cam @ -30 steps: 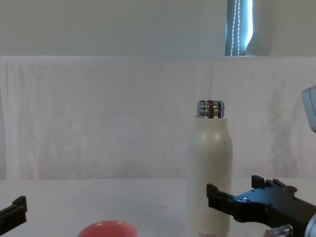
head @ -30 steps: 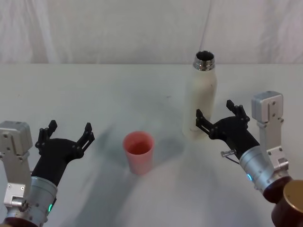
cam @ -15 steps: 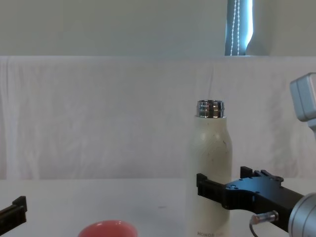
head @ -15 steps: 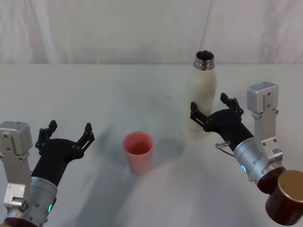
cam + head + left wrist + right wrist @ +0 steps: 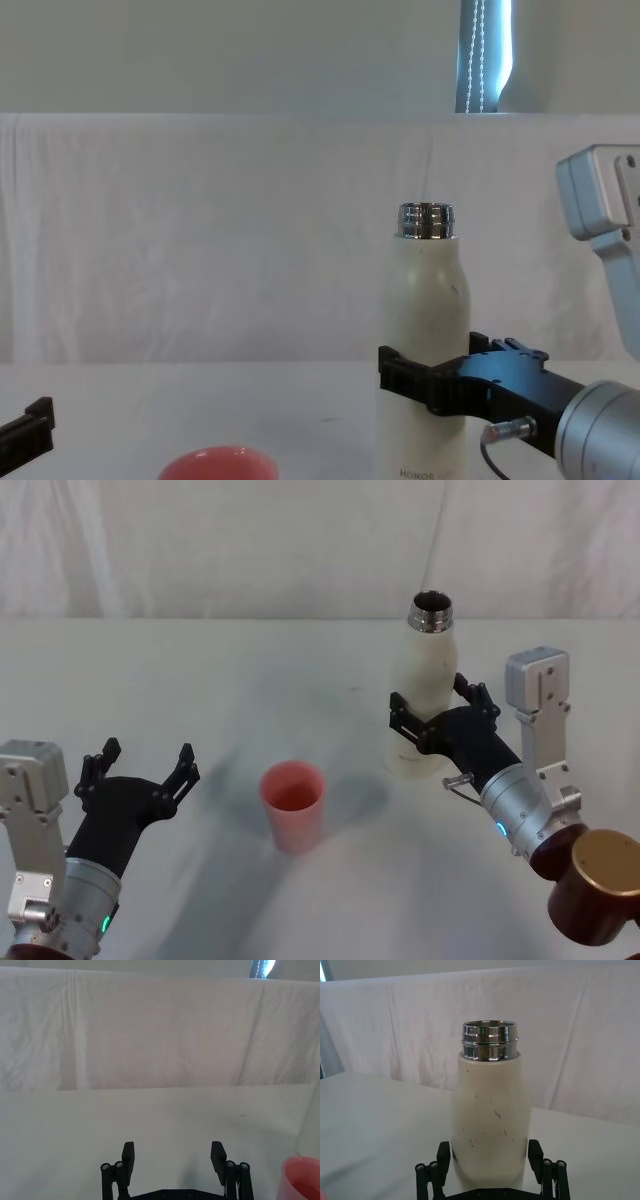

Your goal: Grasp the thermos with one hand and pour water into the cup lid.

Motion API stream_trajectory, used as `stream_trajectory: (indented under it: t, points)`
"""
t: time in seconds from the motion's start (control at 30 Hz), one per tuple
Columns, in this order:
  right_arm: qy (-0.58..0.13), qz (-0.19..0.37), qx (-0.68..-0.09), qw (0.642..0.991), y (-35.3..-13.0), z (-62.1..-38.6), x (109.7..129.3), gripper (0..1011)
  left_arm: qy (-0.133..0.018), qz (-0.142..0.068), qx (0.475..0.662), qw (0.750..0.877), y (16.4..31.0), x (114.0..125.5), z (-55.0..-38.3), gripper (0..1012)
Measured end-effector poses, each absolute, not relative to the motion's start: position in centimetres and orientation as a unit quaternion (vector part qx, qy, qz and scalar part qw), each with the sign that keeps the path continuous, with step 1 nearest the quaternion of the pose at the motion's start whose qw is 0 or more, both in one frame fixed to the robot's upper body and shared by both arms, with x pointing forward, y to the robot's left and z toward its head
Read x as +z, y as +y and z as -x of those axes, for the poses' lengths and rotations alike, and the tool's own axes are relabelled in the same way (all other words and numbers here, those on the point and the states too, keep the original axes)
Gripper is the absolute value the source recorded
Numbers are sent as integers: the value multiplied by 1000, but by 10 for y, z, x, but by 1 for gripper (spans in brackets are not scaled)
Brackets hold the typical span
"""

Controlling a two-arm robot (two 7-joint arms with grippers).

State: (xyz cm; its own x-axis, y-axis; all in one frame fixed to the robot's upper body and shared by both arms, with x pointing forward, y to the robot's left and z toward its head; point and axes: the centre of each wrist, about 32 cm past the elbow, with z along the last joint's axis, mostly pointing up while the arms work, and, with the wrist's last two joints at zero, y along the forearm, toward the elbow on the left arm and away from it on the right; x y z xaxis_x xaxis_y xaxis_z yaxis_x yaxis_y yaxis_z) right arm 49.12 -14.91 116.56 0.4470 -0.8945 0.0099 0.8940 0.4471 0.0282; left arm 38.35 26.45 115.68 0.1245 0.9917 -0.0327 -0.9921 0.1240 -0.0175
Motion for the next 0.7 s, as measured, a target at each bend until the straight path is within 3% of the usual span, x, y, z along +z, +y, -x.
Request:
stream_trajectory:
  t: [0.7]
  points:
    - [-14,4,-522,853,-140,-511,1166,1001,6,17,662,750,265,1157,-384,1001]
